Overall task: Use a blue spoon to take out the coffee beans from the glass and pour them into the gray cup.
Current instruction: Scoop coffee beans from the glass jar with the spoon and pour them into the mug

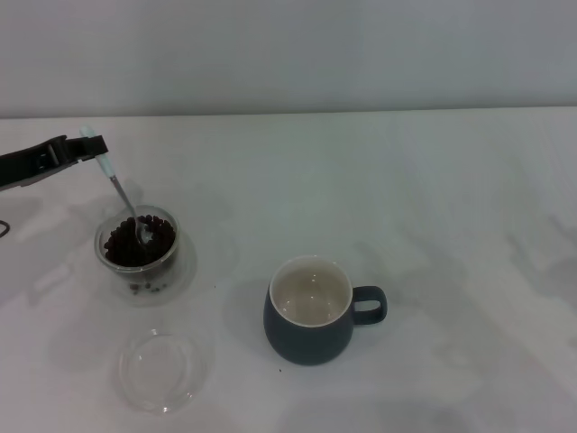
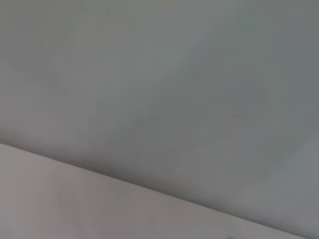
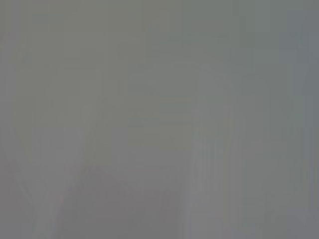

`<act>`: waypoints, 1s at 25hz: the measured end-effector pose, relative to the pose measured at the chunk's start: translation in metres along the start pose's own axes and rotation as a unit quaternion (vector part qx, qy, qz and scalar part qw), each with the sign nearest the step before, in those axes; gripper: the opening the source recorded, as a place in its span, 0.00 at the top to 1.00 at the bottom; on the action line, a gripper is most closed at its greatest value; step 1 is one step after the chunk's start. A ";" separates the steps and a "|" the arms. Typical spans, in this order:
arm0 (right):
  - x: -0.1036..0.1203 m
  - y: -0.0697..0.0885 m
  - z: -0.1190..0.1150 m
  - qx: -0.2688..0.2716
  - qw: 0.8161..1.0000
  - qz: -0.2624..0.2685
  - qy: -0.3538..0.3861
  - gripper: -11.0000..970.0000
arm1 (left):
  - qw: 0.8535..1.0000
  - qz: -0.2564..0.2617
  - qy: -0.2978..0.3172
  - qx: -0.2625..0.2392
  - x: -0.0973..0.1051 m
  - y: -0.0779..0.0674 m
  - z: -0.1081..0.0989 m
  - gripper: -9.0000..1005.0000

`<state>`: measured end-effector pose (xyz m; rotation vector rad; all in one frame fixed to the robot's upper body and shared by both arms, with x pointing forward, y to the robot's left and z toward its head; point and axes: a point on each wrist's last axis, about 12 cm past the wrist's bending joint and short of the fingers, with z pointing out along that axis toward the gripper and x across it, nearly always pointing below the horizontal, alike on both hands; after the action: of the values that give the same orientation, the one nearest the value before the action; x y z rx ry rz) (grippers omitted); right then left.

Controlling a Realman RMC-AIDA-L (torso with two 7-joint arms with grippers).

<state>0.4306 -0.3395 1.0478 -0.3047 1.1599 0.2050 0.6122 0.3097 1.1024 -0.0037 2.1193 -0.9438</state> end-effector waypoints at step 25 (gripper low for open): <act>0.004 -0.003 0.011 -0.002 1.000 -0.003 0.009 0.25 | 0.985 -0.161 -0.055 -0.022 0.043 0.028 -0.025 0.87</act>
<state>0.4430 -0.3386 1.0486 -0.3139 1.1762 0.2000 0.5746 0.3329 1.0664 -0.4221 2.0724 -1.0551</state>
